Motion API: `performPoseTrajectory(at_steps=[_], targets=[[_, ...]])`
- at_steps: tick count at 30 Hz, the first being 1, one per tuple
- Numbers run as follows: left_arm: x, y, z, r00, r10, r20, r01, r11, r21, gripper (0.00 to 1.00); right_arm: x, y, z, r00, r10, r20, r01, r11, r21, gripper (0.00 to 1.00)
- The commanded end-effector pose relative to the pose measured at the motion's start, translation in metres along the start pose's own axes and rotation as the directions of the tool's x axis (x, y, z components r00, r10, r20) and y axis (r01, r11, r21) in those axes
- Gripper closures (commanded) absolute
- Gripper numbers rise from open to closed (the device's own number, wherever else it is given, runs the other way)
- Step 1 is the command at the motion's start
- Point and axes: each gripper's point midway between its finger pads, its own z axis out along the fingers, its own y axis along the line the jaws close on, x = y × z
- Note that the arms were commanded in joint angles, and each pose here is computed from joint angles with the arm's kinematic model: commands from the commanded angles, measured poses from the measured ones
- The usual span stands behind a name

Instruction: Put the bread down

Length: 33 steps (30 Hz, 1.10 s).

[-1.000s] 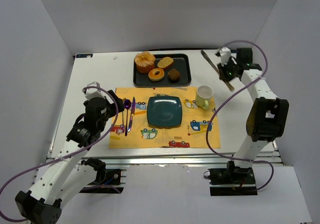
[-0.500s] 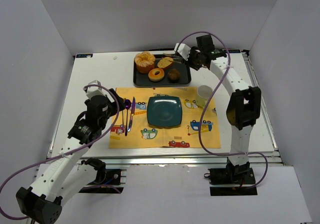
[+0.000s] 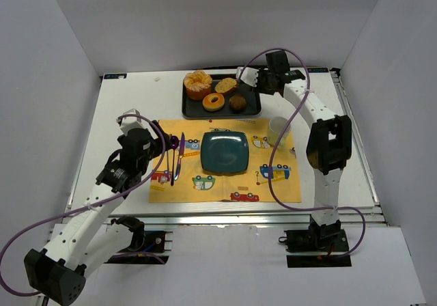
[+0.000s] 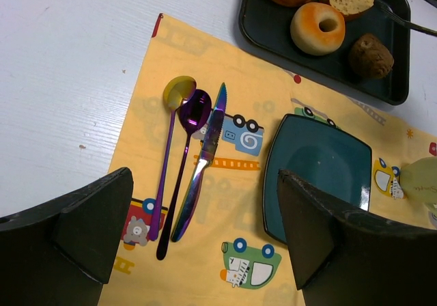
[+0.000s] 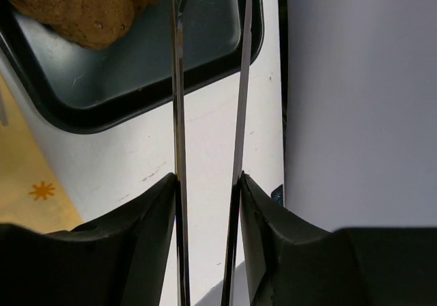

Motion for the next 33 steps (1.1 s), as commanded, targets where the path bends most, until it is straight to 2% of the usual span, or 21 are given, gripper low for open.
performPoseTrajectory(at_steps=[1, 7, 14, 33], targets=[[-0.016, -0.008, -0.001, 0.999, -0.023, 0.045, 0.022, 1.0, 0.02, 0.05, -0.013, -0.019, -0.009, 0.988, -0.154, 0.02, 0.152, 0.986, 0.071, 0.54], [-0.016, -0.009, 0.001, 0.999, -0.016, 0.038, 0.015, 1.0, 0.019, 0.05, -0.021, -0.012, 0.003, 0.962, -0.272, 0.025, 0.271, 0.961, 0.056, 0.56], [-0.012, -0.007, 0.002, 0.999, -0.026, 0.039, 0.025, 1.0, 0.017, 0.05, -0.031, -0.007, 0.013, 0.938, -0.346, 0.036, 0.343, 0.938, 0.054, 0.56], [-0.014, -0.006, 0.0, 0.999, -0.03, 0.045, 0.03, 0.999, 0.013, 0.05, -0.022, 0.0, 0.033, 0.9, -0.436, -0.013, 0.436, 0.9, -0.015, 0.57]])
